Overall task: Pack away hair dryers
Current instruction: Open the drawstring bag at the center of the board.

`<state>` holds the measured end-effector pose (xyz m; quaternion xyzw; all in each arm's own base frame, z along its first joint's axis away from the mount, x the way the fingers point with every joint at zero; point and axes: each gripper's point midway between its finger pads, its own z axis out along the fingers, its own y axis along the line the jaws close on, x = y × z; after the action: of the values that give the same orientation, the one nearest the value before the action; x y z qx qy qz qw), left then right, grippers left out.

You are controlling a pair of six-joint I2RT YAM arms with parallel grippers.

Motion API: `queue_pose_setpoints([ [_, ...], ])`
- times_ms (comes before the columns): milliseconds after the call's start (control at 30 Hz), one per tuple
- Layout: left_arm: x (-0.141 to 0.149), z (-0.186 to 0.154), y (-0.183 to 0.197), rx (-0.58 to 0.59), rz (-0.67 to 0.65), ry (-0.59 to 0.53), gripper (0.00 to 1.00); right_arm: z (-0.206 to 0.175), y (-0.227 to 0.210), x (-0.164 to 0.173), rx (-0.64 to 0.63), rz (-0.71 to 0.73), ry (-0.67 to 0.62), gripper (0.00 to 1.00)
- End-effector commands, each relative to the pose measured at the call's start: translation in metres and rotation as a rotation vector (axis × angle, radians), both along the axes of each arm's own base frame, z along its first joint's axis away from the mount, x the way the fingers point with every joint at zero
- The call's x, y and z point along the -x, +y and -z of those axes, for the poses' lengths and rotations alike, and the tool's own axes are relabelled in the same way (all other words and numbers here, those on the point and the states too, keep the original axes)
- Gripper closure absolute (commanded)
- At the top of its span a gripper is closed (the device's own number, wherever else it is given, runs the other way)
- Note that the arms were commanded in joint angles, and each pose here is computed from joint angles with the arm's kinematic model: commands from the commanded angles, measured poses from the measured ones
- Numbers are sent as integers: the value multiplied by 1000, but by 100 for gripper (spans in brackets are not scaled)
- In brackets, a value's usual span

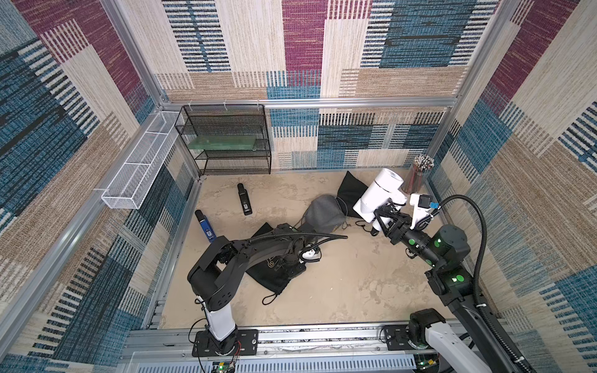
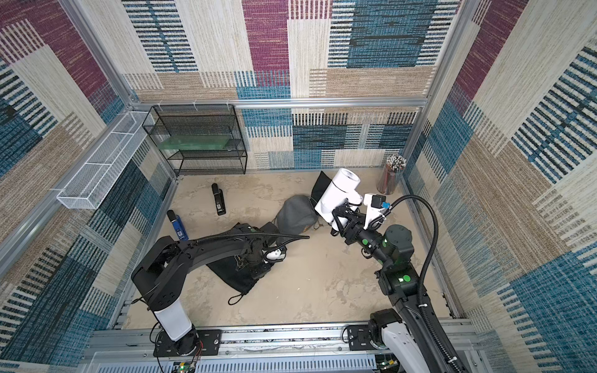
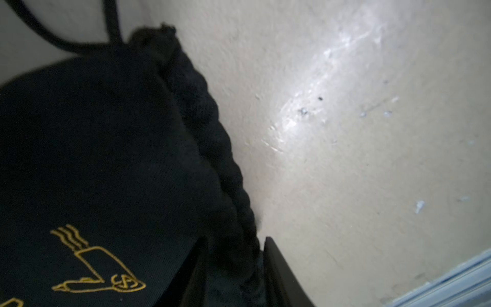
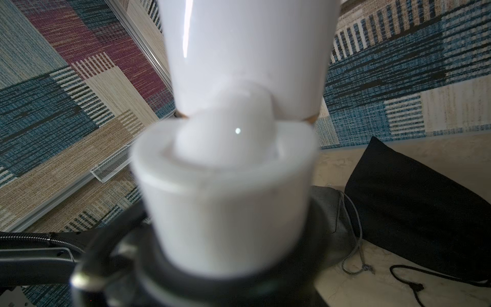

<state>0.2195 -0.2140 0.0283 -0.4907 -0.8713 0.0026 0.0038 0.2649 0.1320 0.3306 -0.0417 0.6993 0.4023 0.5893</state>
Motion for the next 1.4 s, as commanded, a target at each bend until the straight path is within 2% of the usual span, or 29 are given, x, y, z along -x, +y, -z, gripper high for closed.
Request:
queue_pose_setpoints([
  [0, 2, -2, -3, 14, -13, 12, 64, -14, 1, 2, 1, -6, -70, 100],
  [233, 1, -3, -3, 14, -17, 6, 79, -13, 1, 2, -1, -10, -68, 100],
  [333, 1, -4, -3, 17, -17, 9, 81, -13, 2, 2, -2, -13, -67, 100],
  [467, 1, -5, -3, 17, -11, 7, 100, -15, 0, 2, 5, -2, -69, 100],
  [600, -2, -11, -1, 10, 17, 0, 100, -13, -4, 1, 30, 23, -44, 100],
  [800, -18, -44, 3, 63, 24, -30, 100, -5, -5, 7, 92, 19, 33, 100],
  [1033, -41, -90, -2, 142, 22, -71, 100, 7, 10, 27, 107, -106, 65, 100],
  [1133, -52, -106, -8, 176, 8, -102, 100, 21, 18, 38, 83, -154, 129, 100],
  [1367, -71, -124, -20, 222, 5, -145, 100, 57, 60, 70, 55, -291, 225, 100],
])
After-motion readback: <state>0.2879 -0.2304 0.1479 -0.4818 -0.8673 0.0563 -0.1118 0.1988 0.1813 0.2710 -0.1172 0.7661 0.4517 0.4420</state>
